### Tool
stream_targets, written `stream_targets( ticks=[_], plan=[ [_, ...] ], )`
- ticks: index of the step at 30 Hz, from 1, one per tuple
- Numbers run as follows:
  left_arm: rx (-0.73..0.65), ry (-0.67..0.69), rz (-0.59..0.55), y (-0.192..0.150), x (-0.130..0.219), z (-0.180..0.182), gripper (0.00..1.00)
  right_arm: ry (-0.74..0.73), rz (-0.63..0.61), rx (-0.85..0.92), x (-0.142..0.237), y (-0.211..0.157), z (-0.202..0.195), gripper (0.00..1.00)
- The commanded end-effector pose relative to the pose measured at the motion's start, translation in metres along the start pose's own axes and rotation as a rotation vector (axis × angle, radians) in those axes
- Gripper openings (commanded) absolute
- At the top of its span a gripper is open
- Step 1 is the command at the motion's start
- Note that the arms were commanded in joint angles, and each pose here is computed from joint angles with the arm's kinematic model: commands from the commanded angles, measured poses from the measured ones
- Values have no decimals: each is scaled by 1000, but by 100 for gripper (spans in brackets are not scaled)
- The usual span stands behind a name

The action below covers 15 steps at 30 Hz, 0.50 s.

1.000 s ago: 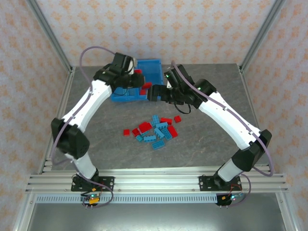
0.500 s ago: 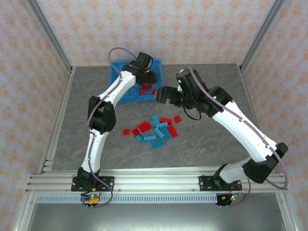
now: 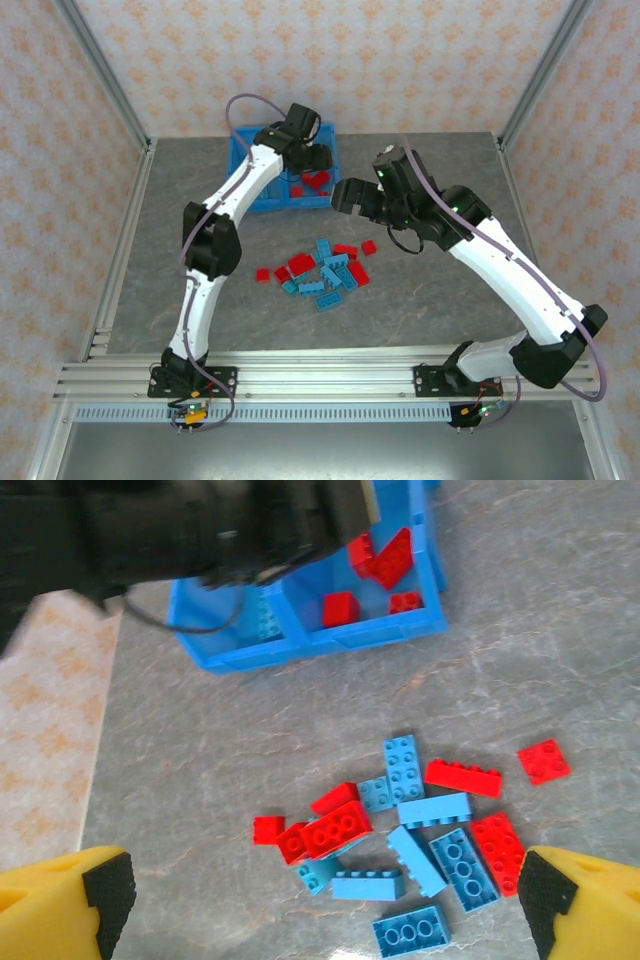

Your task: Sort the legos into containers by color

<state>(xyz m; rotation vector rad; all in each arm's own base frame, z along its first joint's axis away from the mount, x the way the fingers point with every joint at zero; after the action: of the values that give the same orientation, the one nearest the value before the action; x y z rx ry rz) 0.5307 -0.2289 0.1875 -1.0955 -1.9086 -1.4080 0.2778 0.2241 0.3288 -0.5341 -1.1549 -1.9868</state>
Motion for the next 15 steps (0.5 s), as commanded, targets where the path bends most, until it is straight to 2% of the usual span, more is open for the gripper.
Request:
stream_targets(
  ticks=[1,3,8,15],
  plan=[
    [-79,-61,-164,22,119,-20,56,-128,-65,-38,1,3,-29,99],
    [-144,-69,-216,14,164,-18,57,-197,-56,-60,-6,-5,-46,99],
    [-373,-106,-285,-32,237,-9,61,-320,8,-157,-31,-33,-78,99],
    [-670,-214,-279,-135,276,12,84,-481,202,-386,-82,-83,-127,99]
  ],
)
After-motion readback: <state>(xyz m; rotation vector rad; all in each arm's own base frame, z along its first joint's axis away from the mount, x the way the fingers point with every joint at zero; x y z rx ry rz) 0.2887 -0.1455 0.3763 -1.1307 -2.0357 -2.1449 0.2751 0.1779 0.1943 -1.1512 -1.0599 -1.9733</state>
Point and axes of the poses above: each hand's point on the last joint's axis, 136 mm out from that joint toward the fingers, its own x axis back along the fingers, its own z axis along the line the jaws close on, y = z × x, the point moved 1 cm from there along x, back along the fingers, and after that the axes turned 4 degrees about -x, right-handed, at the moved point
